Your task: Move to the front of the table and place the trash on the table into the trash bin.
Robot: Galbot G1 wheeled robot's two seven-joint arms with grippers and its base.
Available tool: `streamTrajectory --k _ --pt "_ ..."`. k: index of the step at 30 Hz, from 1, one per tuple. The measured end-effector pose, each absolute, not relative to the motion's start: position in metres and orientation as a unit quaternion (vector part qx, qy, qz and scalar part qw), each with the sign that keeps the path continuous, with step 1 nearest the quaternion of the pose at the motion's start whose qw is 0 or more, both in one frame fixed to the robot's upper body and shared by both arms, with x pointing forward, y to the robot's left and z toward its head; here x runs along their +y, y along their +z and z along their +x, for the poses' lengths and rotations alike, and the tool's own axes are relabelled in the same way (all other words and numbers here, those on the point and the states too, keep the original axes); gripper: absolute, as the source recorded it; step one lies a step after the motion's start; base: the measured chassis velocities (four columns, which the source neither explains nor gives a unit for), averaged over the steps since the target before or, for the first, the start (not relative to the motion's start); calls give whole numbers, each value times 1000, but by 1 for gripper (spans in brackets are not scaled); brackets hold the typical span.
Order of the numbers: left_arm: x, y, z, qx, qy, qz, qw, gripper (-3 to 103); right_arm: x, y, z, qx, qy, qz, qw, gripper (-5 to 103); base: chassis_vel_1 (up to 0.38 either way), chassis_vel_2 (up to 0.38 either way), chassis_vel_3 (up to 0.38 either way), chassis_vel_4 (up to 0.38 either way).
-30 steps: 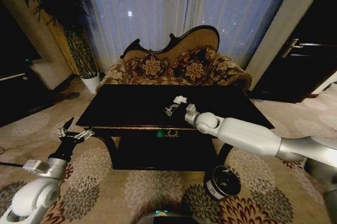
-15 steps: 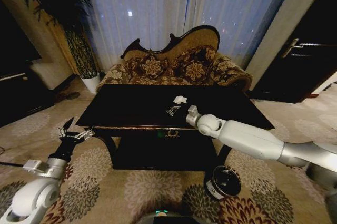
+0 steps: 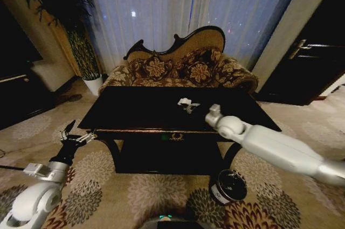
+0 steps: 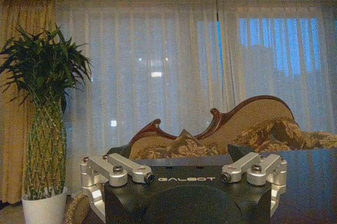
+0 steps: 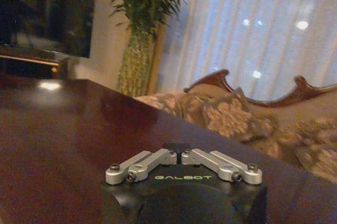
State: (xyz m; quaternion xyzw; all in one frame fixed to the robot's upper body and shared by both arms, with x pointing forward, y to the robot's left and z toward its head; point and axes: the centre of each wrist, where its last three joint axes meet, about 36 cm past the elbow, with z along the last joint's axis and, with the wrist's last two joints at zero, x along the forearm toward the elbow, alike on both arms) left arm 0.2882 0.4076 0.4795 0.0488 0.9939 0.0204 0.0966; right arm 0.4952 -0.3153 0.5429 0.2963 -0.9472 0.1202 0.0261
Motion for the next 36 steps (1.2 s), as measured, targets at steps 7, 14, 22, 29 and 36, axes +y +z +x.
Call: streamTrajectory --k 7,14,22,29,36 --pt "408 480 288 994 20 49 97 100 -349 548 468 -958 125 257 16 0 0 0 0 0" --pt "408 480 288 994 20 49 97 100 -367 539 461 -966 124 226 3 0 0 0 0 0" --pt "408 480 288 994 20 49 97 100 -384 513 455 -981 105 164 3 0 0 0 0 0" --pt "408 480 288 994 20 49 97 100 -414 505 440 -990 82 115 -4 0 0 0 0 0" --pt "408 480 288 994 20 49 97 100 -435 493 409 -994 63 85 -2 0 0 0 0 0"
